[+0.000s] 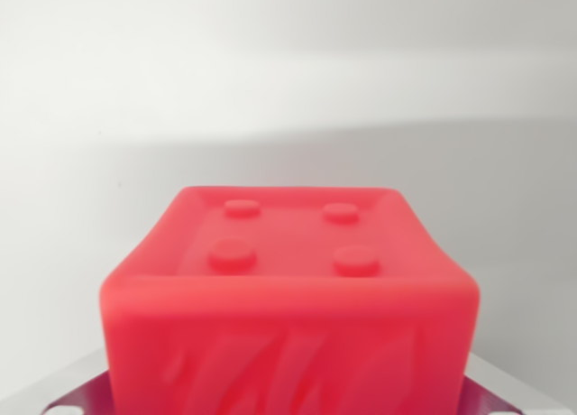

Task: Destack cube

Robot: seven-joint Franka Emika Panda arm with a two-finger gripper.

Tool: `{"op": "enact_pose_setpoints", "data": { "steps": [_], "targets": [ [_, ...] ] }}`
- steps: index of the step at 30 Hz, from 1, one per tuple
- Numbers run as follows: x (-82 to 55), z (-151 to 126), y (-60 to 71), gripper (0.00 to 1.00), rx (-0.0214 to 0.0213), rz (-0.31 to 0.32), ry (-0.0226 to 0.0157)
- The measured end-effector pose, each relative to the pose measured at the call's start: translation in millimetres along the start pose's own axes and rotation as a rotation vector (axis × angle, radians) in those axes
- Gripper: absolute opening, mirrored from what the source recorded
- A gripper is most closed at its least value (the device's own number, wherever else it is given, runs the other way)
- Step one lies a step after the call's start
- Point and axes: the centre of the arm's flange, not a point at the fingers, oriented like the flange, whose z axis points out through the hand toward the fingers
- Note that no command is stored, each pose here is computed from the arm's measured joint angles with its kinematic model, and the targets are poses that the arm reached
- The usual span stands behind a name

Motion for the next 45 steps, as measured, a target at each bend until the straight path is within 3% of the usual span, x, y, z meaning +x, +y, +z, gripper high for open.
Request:
{"op": "enact_pose_setpoints", "data": {
  "steps": [22,42,43,45],
  "targets": [
    [0.2,43,-0.1,0.0,0.0006,0.0,-0.0001],
    [0.4,58,-0.2,0.0,0.0016,0.001,-0.0004],
    [0.4,58,-0.2,1.0,0.0016,0.001,-0.0004],
    [0.4,58,-0.3,1.0,0.0017,0.001,-0.0004]
  ]
}}
